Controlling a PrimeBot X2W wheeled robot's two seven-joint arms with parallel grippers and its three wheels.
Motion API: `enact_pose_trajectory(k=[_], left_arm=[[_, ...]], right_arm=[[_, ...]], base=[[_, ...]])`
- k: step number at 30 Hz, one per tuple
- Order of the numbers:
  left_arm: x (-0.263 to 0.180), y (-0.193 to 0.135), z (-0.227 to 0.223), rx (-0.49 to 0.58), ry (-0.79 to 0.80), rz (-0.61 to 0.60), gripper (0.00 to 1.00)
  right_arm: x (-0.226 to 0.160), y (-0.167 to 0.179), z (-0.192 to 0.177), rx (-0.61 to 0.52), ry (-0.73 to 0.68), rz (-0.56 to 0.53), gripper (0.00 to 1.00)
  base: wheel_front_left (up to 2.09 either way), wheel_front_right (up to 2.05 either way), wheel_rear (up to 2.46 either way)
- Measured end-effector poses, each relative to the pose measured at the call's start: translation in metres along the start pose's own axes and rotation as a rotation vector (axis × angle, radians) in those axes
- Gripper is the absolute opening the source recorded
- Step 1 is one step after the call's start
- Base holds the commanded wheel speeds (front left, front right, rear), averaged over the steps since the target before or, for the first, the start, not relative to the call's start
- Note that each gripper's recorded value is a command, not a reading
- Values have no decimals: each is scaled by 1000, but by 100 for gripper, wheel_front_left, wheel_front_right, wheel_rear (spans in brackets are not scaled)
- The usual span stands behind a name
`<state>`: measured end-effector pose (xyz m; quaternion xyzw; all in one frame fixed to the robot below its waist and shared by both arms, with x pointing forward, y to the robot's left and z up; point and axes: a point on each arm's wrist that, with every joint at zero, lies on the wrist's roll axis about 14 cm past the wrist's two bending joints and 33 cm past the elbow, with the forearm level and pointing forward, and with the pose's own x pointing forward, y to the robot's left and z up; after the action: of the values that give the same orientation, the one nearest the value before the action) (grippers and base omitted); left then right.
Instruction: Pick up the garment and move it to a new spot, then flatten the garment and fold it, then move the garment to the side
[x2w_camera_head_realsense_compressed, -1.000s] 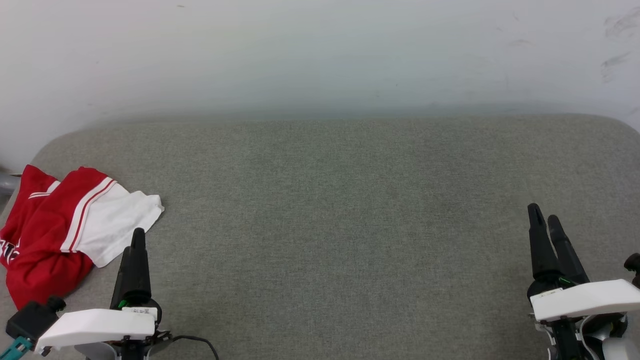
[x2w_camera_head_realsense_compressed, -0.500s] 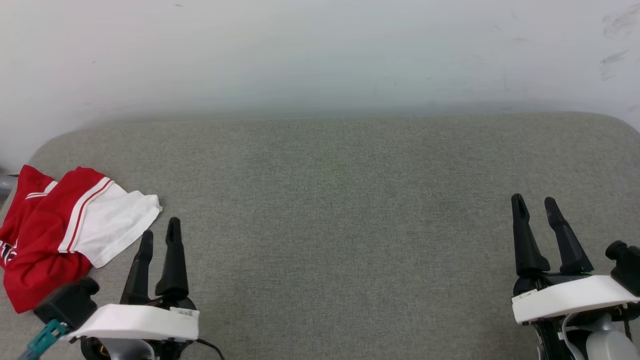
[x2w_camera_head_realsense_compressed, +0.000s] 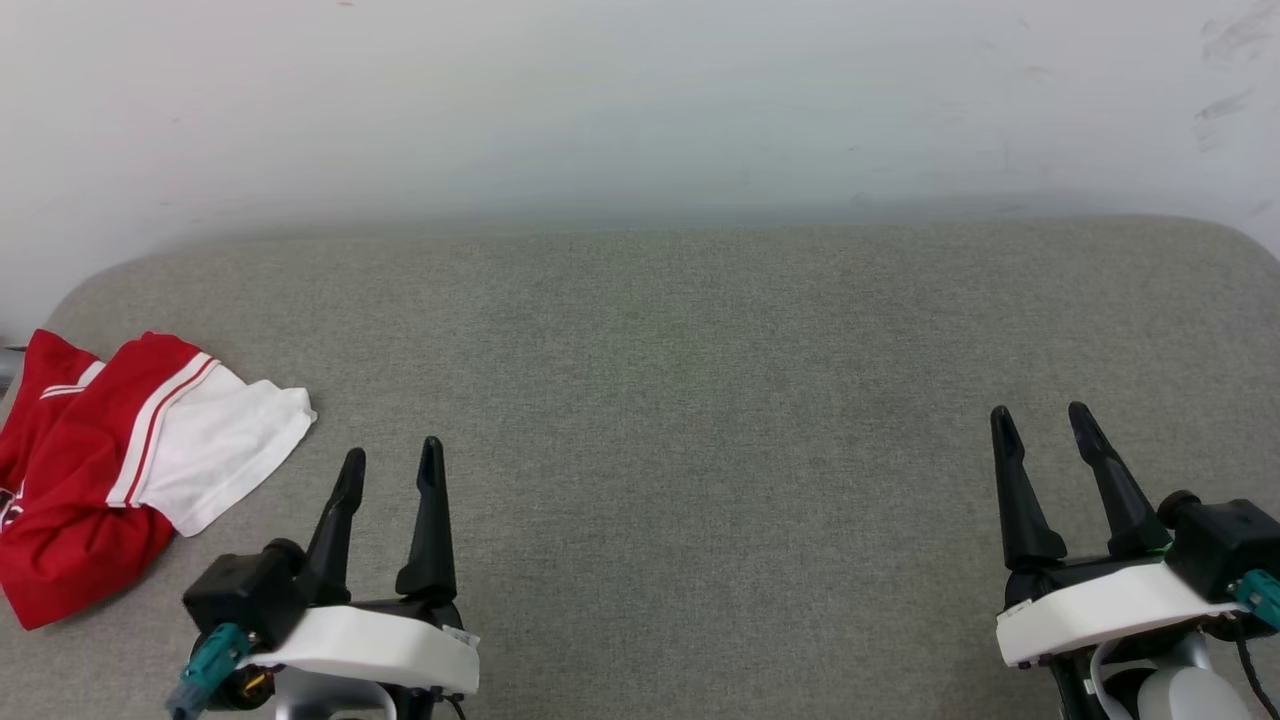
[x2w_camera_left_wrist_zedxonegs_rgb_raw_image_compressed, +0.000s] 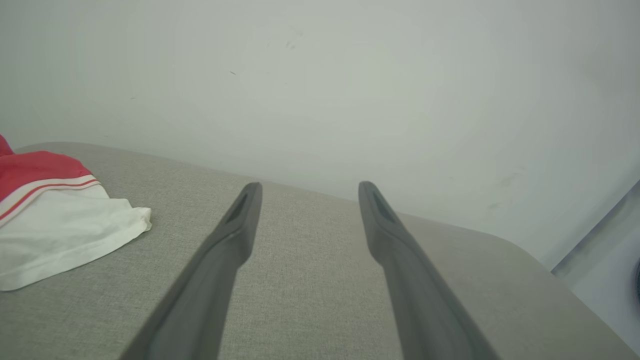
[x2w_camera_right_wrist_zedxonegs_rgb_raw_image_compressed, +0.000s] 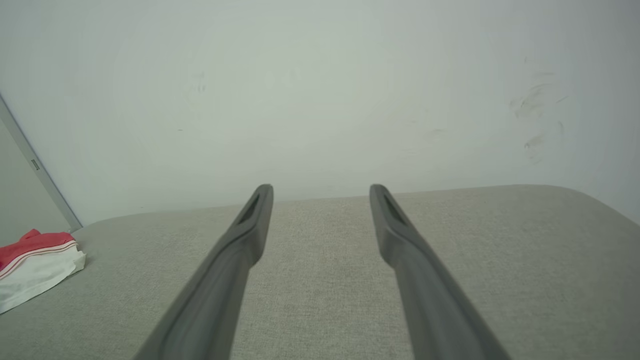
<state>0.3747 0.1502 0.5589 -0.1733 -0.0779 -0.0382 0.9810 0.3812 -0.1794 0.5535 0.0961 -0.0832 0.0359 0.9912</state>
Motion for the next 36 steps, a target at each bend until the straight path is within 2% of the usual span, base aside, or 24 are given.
enact_pose_trajectory(k=[17,23,28,36], left_arm=[[-8,-13,-21,242,40,-26,100],[-5,-18,-9,199,-9,-19,100],[-5,-7,-1,144,-38,19,100],[-14,2,-17,108,4,-9,100]], right_arm=[[-1,6,0,-207,-7,39,100],[0,12,2,-220,-23,58,100],[-1,5,5,-164,-41,32,100],[-6,-6,-2,-76,-32,-10,100]], base=[[0,0,0],[0,0,0],[0,0,0],[0,0,0]])
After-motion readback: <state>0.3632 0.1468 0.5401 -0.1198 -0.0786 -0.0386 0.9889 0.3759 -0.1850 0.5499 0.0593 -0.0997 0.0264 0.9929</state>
